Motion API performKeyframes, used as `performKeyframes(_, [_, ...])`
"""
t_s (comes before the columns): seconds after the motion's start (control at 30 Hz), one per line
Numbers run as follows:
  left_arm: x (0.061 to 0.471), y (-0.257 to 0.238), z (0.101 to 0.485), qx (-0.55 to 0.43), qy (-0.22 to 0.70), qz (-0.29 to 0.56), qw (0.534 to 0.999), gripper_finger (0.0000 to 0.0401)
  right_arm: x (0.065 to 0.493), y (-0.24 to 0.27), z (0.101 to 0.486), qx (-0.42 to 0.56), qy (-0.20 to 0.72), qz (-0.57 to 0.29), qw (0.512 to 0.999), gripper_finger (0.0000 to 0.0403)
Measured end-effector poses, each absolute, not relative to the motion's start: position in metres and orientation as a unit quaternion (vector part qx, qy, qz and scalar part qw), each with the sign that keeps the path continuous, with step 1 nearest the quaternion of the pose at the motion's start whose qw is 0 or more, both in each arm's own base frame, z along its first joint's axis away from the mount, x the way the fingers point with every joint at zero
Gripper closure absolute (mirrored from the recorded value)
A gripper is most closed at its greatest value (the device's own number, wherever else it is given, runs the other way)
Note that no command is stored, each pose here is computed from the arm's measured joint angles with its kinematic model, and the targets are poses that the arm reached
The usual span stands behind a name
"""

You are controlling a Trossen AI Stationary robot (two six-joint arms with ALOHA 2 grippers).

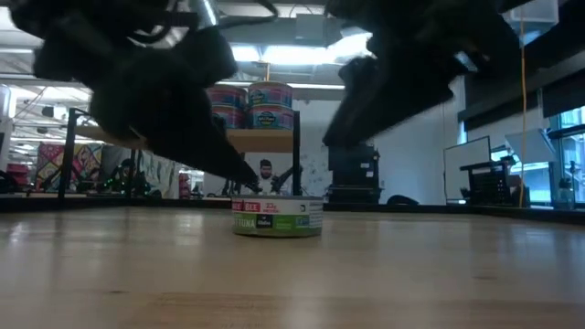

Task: Stack canned seafood by type on shelf
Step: Put the green tuna can on the shelf

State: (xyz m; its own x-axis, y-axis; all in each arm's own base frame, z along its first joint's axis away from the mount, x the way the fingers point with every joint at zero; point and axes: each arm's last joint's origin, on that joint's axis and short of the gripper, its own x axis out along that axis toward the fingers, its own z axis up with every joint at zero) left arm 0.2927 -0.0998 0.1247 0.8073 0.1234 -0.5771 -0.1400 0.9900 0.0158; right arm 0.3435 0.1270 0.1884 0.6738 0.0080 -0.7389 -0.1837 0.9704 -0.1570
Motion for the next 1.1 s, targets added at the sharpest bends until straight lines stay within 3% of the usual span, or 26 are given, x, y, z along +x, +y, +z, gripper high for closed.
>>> performKeyframes(0.63, [0.312, -0.068, 0.118, -0.029, 0.331, 0.067, 0.941, 0.0136, 0.344, 0.123, 0.181, -0.084, 0.375, 0.034, 0.922, 0.0199])
performKeyframes(0.9, [0.314, -0.066, 0.118, 0.001, 0.330, 0.050, 0.943, 0.0143, 0.352, 0.127, 0.162, -0.089, 0.377, 0.036, 0.921, 0.0095])
performKeyframes(1.1, [0.312, -0.061, 0.115, -0.005, 0.342, 0.045, 0.938, 0.0205, 0.352, 0.127, 0.149, -0.100, 0.400, 0.041, 0.910, 0.0044])
